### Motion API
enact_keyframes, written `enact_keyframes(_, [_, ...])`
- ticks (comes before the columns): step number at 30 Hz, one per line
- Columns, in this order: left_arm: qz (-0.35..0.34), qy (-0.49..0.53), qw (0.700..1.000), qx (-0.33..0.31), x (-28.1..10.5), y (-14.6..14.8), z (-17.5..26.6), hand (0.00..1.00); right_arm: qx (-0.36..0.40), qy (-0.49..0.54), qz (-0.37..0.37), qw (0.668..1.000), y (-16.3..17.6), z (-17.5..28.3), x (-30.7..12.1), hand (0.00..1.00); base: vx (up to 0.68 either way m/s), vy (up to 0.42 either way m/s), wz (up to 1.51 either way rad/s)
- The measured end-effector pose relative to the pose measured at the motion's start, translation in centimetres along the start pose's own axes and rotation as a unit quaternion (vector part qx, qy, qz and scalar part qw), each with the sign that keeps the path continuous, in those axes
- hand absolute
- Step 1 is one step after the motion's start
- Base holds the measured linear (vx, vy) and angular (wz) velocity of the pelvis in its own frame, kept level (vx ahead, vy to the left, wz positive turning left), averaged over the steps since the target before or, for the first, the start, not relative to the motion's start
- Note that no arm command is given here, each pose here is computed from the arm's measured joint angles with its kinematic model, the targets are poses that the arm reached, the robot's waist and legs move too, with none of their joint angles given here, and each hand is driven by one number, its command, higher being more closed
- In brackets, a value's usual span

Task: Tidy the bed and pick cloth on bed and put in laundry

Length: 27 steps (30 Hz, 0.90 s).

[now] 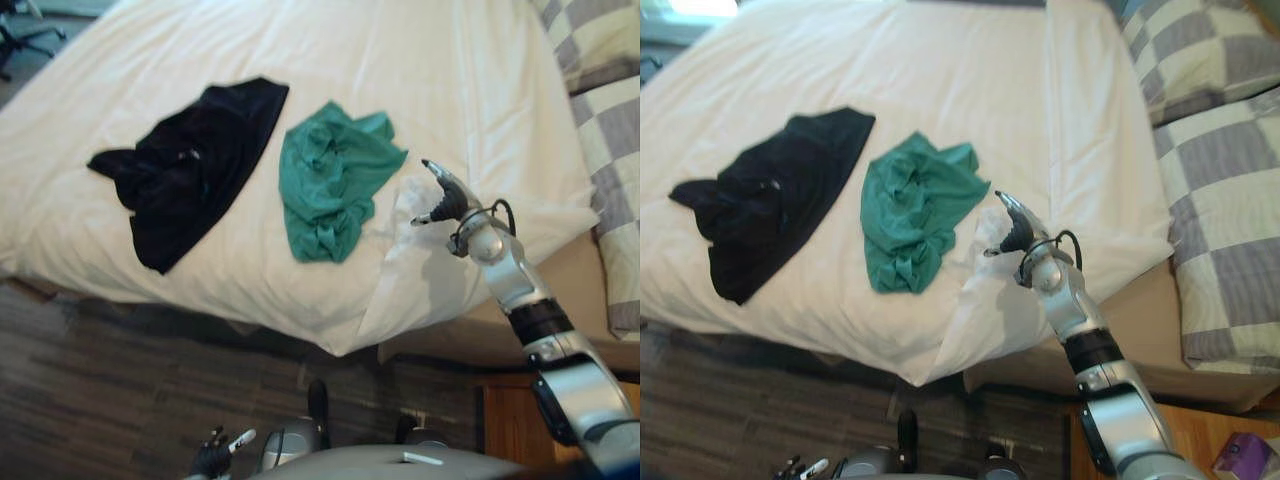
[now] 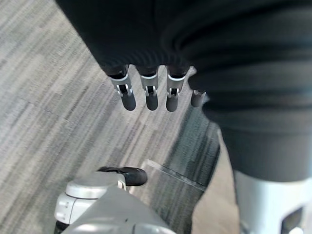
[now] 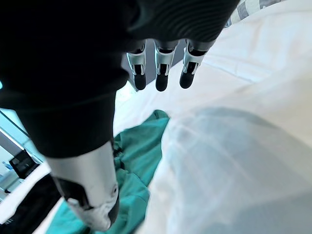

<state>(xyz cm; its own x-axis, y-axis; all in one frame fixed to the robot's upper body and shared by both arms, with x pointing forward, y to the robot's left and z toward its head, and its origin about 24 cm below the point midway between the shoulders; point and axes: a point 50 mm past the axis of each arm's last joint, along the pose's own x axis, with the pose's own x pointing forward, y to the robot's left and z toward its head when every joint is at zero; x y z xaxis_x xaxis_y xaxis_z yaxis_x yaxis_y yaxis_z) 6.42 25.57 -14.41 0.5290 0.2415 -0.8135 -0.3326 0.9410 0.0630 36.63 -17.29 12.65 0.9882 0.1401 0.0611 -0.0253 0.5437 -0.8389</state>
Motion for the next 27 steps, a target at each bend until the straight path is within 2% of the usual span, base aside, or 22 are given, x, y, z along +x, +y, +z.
enact_keyframes(11, [0.014,-0.104,0.994,0.034,1.3,2.6,7.6,0.0,-0.129,0.038,-0.043,0.99,-5.3,-0.8,1.9,0.0,-0.12,0.006,0.05])
enact_keyframes(12, [0.016,-0.108,0.993,0.037,1.3,2.9,8.0,0.0,-0.135,0.038,-0.043,0.989,-5.5,-0.7,2.1,1.0,-0.1,-0.01,-0.02])
enact_keyframes(15, [0.018,-0.144,0.988,0.052,1.5,3.8,10.9,0.0,-0.155,0.053,-0.047,0.985,-7.3,-1.0,2.4,1.0,-0.05,-0.011,0.0])
enact_keyframes(20, [-0.008,-0.185,0.981,0.057,1.6,3.1,13.4,0.0,-0.135,0.092,-0.031,0.986,-8.1,-2.0,2.4,1.0,0.05,-0.019,0.04])
enact_keyframes(25, [-0.03,-0.188,0.979,0.072,2.1,-0.8,15.1,0.0,-0.036,0.123,-0.056,0.99,-8.0,-3.2,1.9,1.0,0.08,-0.026,0.05])
enact_keyframes(26, [-0.032,-0.177,0.982,0.066,2.3,-2.0,14.7,0.0,0.018,0.13,-0.076,0.988,-7.5,-3.8,1.5,1.0,0.04,-0.018,0.07])
enact_keyframes(27, [-0.032,-0.17,0.983,0.064,2.4,-2.4,14.4,0.0,0.041,0.134,-0.084,0.987,-7.1,-4.1,1.3,1.0,0.05,-0.022,0.06])
